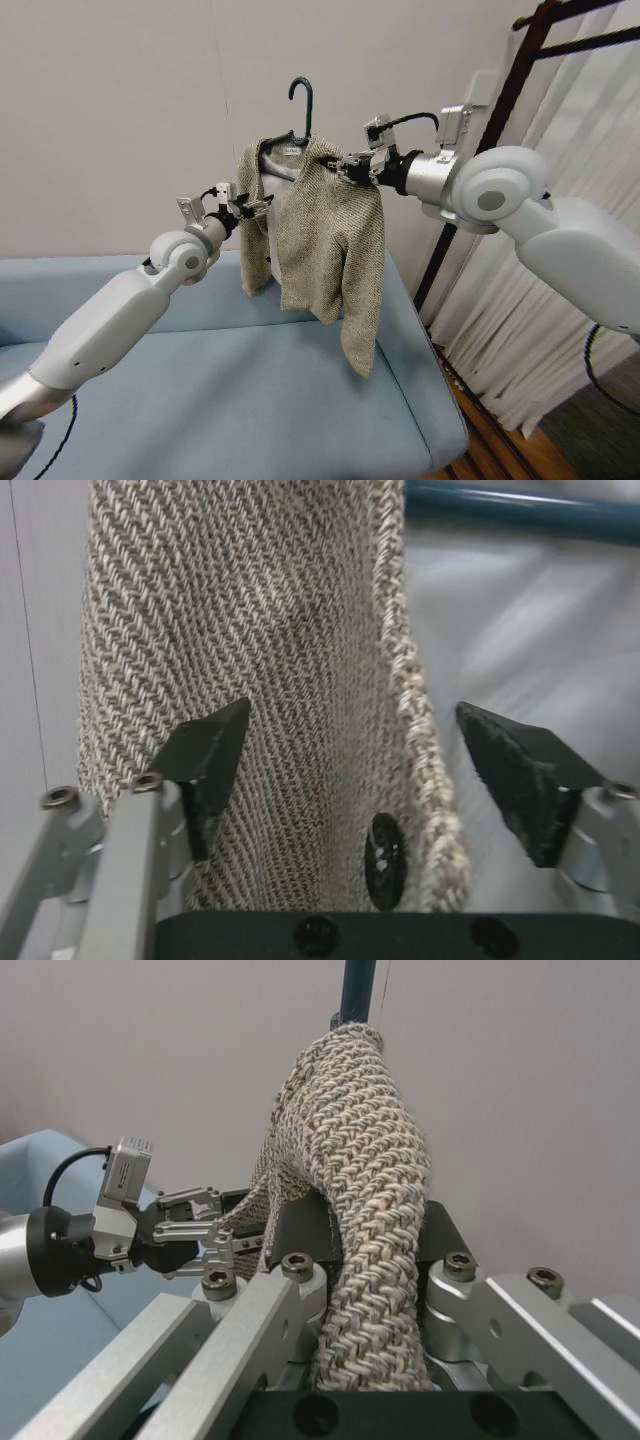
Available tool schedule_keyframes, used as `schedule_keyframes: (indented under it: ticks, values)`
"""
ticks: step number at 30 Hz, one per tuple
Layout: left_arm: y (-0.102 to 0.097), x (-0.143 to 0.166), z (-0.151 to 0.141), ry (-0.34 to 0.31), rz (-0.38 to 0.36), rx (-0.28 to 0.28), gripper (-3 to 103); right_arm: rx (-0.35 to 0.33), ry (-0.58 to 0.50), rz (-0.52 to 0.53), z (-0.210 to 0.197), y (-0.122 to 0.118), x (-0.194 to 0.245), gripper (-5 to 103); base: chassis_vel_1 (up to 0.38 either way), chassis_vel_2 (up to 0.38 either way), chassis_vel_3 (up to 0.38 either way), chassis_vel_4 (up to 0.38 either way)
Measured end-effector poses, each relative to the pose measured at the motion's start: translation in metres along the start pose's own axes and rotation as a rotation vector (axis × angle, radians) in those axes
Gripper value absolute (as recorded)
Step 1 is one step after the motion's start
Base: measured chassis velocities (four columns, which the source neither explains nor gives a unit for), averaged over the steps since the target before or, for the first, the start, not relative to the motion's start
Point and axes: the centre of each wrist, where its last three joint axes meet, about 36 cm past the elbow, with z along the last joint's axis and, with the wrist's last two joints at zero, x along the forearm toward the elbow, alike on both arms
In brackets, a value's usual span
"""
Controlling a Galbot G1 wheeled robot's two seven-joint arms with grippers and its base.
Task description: Pick up the clothes from the sofa and hang them on the clothes hanger.
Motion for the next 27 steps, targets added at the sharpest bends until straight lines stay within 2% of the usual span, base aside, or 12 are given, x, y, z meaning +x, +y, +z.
schedule_keyframes:
  ticks: [1, 5, 8, 12, 14, 17, 27]
  values:
    - [0.0, 0.0, 0.0, -0.001, 0.002, -0.001, 68, 0.001, 0.001, 0.001, 0.0, 0.0, 0.0, 10, 0.0, 0.0, 0.0, 0.0]
    - [-0.001, -0.001, -0.001, -0.002, 0.013, -0.004, 46, 0.002, 0.008, 0.005, 0.003, -0.001, -0.001, 10, 0.0, 0.0, 0.0, 0.0]
    - [-0.001, -0.001, 0.0, 0.001, 0.014, -0.005, 41, 0.002, 0.01, 0.005, 0.004, -0.001, -0.002, 10, 0.0, 0.0, 0.0, 0.0]
    - [-0.001, -0.002, 0.0, 0.004, 0.015, -0.008, 19, 0.002, 0.011, 0.006, 0.004, -0.002, -0.002, 10, 0.0, 0.0, 0.0, 0.0]
    - [-0.001, -0.003, 0.0, 0.004, 0.017, -0.009, 19, 0.002, 0.011, 0.006, 0.004, -0.002, -0.002, 10, 0.0, 0.0, 0.0, 0.0]
    - [-0.003, -0.005, -0.003, 0.001, 0.026, -0.014, 4, 0.002, 0.01, 0.009, 0.004, -0.002, -0.001, 10, 0.0, 0.0, 0.0, 0.0]
    - [-0.017, -0.006, -0.017, -0.023, 0.074, -0.042, 2, 0.002, 0.008, 0.041, 0.006, -0.004, -0.002, 10, 0.0, 0.0, 0.0, 0.0]
